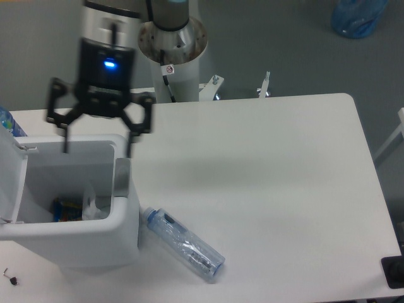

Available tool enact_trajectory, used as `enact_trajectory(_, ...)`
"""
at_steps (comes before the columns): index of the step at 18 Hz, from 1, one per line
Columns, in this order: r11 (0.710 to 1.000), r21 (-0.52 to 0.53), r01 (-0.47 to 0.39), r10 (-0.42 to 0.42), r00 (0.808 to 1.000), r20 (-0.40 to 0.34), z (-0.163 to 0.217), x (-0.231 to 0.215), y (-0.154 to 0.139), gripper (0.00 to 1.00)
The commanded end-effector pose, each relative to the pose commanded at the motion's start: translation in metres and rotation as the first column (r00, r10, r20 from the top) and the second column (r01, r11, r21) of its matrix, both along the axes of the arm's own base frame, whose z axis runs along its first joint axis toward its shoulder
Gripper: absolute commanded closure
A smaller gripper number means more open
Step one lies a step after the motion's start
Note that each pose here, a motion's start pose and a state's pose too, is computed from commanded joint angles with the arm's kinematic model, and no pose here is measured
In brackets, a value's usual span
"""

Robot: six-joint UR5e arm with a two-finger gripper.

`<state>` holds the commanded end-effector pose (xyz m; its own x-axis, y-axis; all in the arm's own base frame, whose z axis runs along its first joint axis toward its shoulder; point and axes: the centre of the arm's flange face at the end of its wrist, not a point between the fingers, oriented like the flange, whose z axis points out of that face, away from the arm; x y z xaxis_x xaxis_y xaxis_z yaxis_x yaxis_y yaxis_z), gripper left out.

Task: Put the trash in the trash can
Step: 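Move the open gripper down onto the clear water bottle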

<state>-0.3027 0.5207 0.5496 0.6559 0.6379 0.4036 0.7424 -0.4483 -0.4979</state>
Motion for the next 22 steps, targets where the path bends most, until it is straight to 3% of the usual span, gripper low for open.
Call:
enact_trajectory(4, 0.992, -0.096, -0.085, 0.088, 0.996, 0.025, -0.047, -0.045, -0.004, 0.00)
enact_trajectory(11, 0.962, -0.258, -0.090, 0.120, 0.987, 0.105, -0.164, -0.090, 0.029, 0.00)
enact_trajectory(22, 0.937, -0.341, -0.072, 0.135, 0.977, 0.163, -0.251, -0.126, 0.059, 0.00)
